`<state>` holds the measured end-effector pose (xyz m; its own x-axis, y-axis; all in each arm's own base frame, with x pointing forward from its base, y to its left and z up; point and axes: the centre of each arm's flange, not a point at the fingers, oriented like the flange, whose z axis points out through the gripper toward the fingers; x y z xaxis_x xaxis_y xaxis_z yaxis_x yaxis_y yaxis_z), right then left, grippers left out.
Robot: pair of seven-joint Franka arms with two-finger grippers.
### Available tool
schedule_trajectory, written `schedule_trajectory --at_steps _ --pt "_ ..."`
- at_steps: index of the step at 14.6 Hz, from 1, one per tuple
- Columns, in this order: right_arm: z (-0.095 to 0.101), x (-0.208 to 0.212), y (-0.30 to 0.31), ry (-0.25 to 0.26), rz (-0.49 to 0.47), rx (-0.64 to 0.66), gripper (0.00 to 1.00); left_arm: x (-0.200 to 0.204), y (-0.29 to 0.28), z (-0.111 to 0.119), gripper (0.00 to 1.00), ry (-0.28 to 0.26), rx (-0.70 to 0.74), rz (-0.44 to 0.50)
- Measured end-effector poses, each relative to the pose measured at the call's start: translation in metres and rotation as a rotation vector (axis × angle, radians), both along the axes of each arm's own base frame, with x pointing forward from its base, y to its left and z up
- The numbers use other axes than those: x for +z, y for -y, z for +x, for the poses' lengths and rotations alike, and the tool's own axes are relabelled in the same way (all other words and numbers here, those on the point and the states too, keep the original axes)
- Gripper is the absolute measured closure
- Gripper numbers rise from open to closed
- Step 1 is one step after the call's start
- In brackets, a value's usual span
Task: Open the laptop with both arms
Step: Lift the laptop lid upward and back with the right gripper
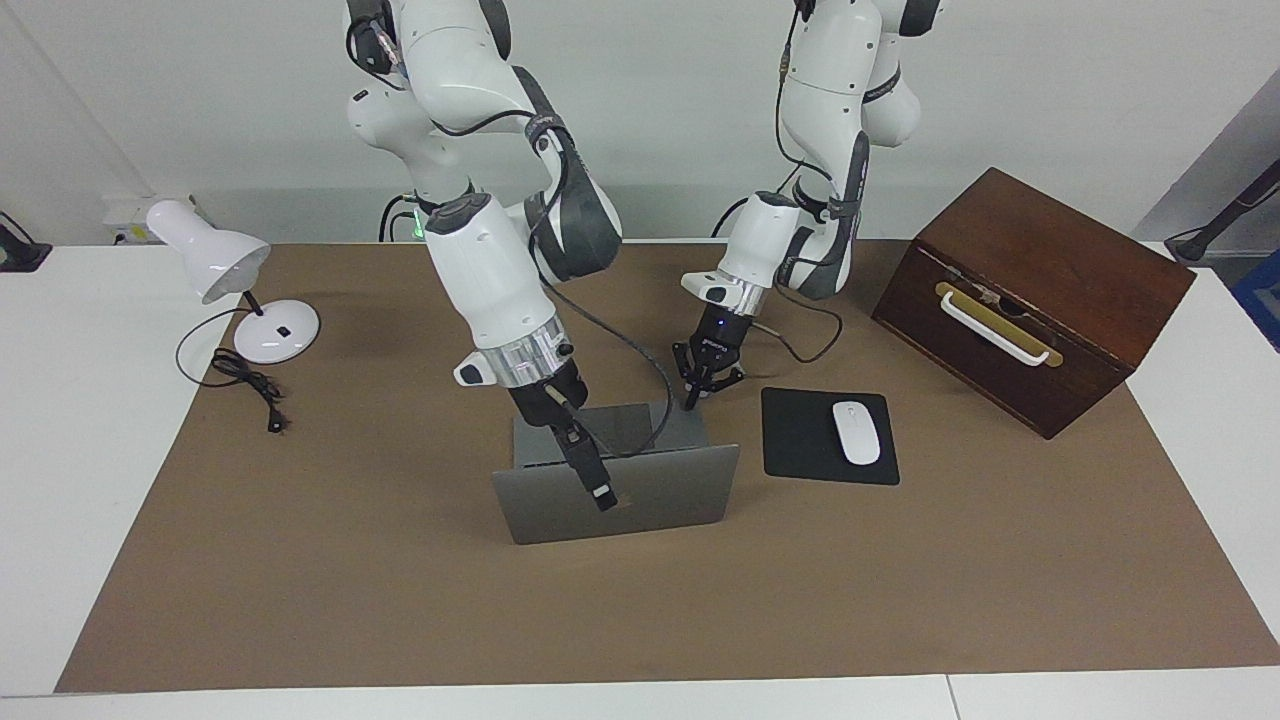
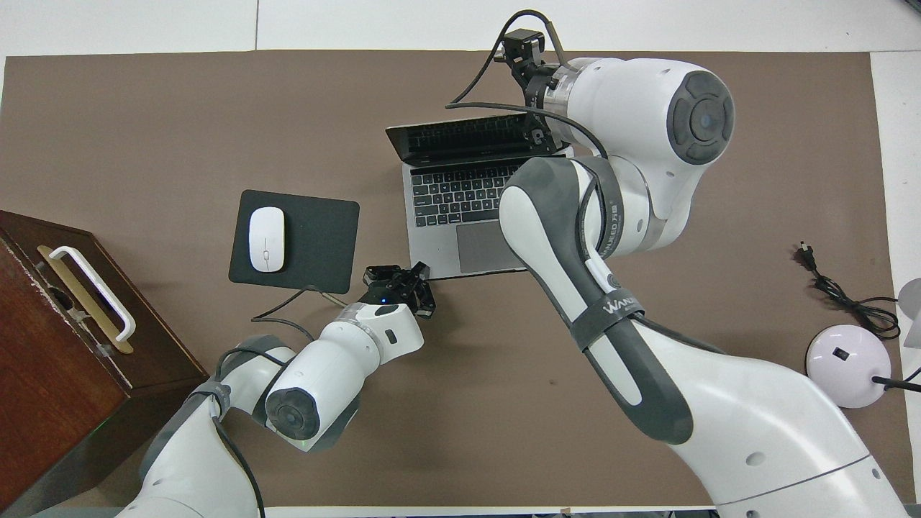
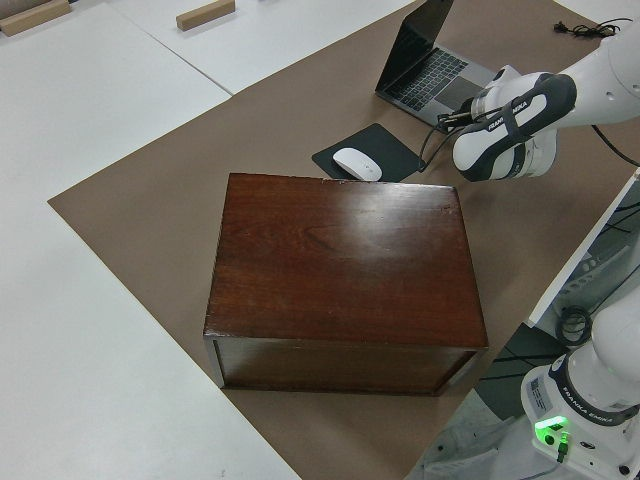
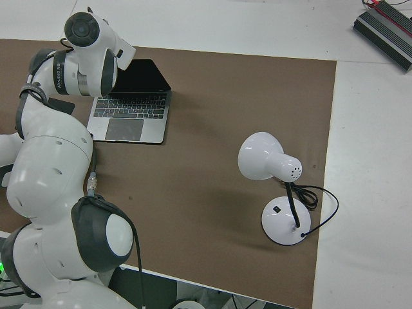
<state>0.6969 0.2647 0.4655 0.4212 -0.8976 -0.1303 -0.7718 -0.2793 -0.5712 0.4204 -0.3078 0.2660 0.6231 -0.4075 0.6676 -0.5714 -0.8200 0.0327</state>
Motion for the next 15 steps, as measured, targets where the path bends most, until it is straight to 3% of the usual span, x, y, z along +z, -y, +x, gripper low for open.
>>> schedule_trajectory --at_steps 6,9,15 --pt "0.010 -0.001 0.002 0.010 -0.005 -0.004 0.00 0.000 0.000 0.000 0.99 0.000 0.000 0.000" --pt "0.009 0.002 -0.001 -0.014 -0.006 0.011 0.00 0.000 0.000 0.000 0.99 0.000 0.000 0.000" --pt "-0.018 0.050 -0.002 -0.196 0.021 0.065 0.00 0.000 0.000 0.000 0.99 0.000 0.000 0.000"
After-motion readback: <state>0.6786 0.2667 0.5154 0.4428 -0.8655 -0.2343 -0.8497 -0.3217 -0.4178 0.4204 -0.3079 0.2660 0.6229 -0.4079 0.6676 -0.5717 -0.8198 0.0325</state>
